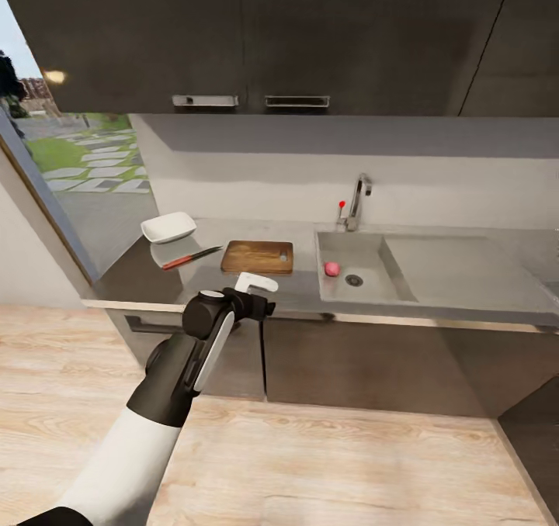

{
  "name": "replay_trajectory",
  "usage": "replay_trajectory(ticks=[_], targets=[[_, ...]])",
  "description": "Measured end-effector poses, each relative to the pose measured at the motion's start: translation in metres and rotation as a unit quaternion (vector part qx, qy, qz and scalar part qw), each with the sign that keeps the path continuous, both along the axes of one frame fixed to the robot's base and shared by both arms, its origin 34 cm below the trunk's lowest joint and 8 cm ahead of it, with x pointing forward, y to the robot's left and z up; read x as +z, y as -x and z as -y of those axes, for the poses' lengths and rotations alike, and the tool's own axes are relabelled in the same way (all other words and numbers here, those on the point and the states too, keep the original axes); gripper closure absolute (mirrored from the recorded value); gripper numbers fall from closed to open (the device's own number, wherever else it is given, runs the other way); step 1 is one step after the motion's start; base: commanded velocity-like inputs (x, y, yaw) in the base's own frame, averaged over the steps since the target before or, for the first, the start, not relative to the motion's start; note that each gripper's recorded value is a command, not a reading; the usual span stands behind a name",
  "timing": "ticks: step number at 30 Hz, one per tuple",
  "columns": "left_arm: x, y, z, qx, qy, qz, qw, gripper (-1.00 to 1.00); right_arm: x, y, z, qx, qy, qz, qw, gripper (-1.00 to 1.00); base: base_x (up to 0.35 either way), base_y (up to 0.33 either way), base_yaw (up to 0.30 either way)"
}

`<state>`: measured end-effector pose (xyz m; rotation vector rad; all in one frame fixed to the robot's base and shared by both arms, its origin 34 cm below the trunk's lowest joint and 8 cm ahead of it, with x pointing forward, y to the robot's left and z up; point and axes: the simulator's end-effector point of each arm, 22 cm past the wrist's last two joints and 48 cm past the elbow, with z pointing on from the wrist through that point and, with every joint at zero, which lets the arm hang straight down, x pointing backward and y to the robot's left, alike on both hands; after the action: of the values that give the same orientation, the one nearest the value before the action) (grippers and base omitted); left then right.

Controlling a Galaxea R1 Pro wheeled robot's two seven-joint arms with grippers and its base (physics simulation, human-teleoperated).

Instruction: In the kitchen, take the Vidalia onion out of the sink, dice it on the chopping board with the paring knife, put the diced onion into the bowl on the countertop, then place both the paring knife and the chopping board into the sink.

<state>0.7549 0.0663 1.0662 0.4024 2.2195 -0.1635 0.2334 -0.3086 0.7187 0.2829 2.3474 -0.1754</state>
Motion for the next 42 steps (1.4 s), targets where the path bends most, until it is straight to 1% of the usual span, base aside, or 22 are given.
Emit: replay_trajectory(ticks=[17, 24, 33, 37, 42], targets=[[-0.004, 0.001, -0.001, 0.001, -0.002, -0.005, 1.0000, -1.00, 0.000, 0.001, 0.000, 0.000, 0.000, 0.000, 1.0000, -1.00, 0.165, -0.292, 0.000], [-0.012, 0.002, -0.001, 0.001, -0.005, -0.013, 0.9999, -1.00, 0.000, 0.000, 0.000, 0.000, 0.000, 0.000, 1.0000, -1.00, 0.216, -0.264, 0.000], [-0.014, 0.002, -0.002, 0.002, -0.005, -0.015, 0.9999, -1.00, 0.000, 0.000, 0.000, 0.000, 0.000, 0.000, 1.0000, -1.00, 0.215, -0.268, 0.000], [-0.021, 0.002, -0.003, 0.002, -0.009, -0.023, 0.9997, -1.00, 0.000, 0.001, 0.000, 0.000, 0.000, 0.000, 1.0000, -1.00, 0.210, -0.274, 0.000], [-0.030, 0.002, -0.010, 0.010, -0.008, -0.034, 0.9993, -1.00, -0.006, 0.015, 0.000, -0.001, 0.001, -0.018, 0.9998, -1.00, 0.199, -0.275, 0.000]])
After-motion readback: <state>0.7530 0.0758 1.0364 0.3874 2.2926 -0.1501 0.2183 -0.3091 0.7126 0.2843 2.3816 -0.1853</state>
